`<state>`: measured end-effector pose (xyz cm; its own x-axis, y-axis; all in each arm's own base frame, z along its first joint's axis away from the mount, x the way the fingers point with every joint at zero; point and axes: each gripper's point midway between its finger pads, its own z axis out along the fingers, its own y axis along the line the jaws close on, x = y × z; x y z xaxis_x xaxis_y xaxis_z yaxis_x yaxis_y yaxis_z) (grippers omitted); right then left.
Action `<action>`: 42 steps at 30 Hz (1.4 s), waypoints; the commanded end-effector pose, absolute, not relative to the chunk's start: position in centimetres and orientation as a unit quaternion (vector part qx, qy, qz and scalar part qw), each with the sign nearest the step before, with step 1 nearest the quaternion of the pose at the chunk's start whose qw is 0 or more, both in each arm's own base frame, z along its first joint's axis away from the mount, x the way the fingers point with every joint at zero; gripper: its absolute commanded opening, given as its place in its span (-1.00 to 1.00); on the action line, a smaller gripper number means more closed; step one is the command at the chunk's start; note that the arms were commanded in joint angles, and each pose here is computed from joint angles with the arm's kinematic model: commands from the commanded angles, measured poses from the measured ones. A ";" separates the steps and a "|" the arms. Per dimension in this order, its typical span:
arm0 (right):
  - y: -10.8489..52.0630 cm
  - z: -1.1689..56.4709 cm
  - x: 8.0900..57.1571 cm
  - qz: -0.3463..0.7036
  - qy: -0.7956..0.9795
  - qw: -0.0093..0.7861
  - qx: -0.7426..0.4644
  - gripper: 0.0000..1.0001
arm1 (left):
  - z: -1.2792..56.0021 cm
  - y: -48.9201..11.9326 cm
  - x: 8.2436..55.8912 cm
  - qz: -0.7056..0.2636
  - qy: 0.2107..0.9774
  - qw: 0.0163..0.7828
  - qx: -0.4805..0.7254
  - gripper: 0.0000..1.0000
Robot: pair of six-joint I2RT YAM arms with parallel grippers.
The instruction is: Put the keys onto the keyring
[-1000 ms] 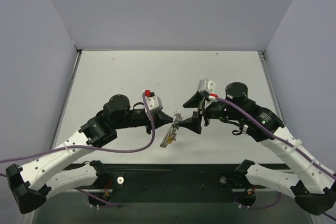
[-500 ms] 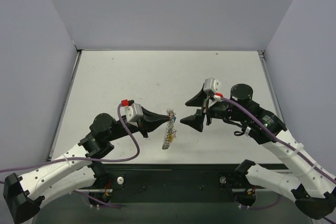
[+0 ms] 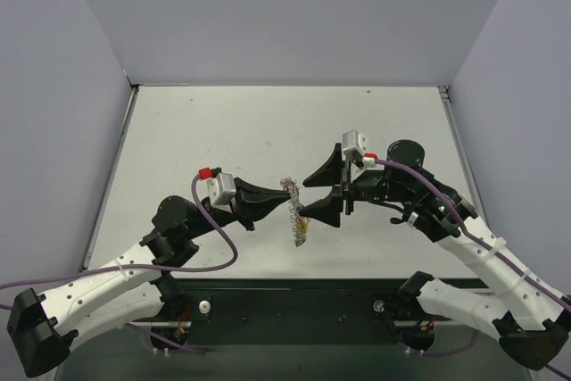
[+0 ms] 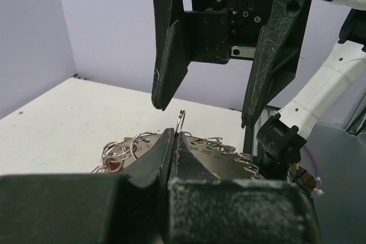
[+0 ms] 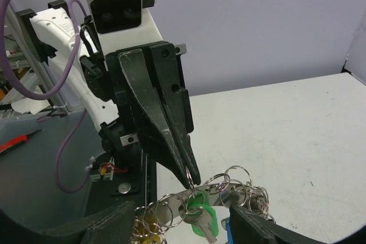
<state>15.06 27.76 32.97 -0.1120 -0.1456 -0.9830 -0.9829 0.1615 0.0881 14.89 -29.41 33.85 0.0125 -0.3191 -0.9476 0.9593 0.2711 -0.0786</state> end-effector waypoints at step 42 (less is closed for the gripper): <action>25.1 35.8 17.2 0.408 0.566 0.584 -0.415 0.66 | 38.7 -28.4 15.1 -0.550 0.392 0.688 0.266 -1.00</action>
